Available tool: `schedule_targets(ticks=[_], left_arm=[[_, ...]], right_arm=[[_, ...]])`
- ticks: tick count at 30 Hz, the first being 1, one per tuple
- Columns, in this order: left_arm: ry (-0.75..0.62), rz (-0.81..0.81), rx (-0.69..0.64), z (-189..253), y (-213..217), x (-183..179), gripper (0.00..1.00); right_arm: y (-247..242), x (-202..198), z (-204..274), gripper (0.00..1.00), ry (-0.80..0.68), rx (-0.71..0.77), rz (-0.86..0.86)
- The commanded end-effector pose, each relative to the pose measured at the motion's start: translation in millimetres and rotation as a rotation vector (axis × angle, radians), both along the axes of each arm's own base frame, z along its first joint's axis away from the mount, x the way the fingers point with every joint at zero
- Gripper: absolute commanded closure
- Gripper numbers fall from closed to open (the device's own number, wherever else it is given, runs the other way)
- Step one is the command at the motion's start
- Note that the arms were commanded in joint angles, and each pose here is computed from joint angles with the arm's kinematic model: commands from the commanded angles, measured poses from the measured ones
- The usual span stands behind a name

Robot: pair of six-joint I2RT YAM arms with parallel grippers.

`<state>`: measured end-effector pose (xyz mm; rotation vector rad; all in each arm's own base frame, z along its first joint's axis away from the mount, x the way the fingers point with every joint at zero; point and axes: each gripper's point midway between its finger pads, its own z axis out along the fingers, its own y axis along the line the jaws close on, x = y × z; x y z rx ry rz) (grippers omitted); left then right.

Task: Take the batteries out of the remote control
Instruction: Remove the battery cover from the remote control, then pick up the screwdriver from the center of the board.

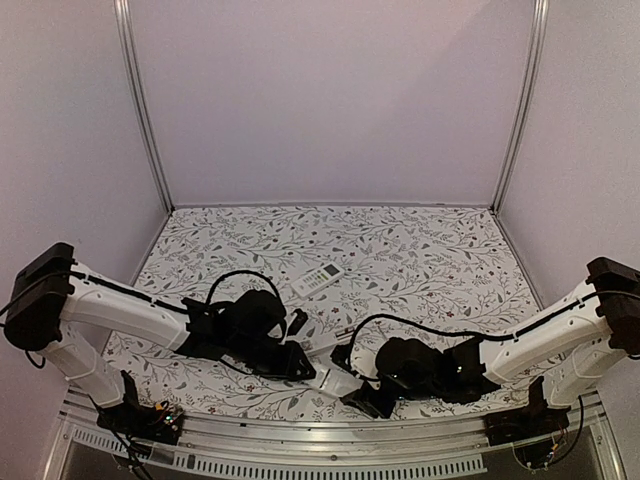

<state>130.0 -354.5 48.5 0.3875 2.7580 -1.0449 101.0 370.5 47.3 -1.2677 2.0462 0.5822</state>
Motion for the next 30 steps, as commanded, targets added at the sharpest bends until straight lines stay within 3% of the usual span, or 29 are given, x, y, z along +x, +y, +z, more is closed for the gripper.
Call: schedule_targets(ticks=[1,18,26,30], left_arm=[[0.016,0.015,0.0,-1.7,9.9,1.4,0.82],[-0.031,0.032,0.044,5.2,35.2,12.1,0.79],[-0.083,0.03,0.069,12.5,36.9,20.2,0.57],[-0.118,0.047,0.09,16.6,39.9,30.7,0.37]], right_arm=[[6.2,2.7,6.1,0.81,-0.01,0.036,-0.023],[0.3,-3.5,-10.2,0.81,0.022,-0.008,-0.006],[-5.4,-11.2,-16.7,0.81,0.051,-0.045,0.027],[-13.3,-15.8,-20.2,0.81,0.071,-0.071,0.037]])
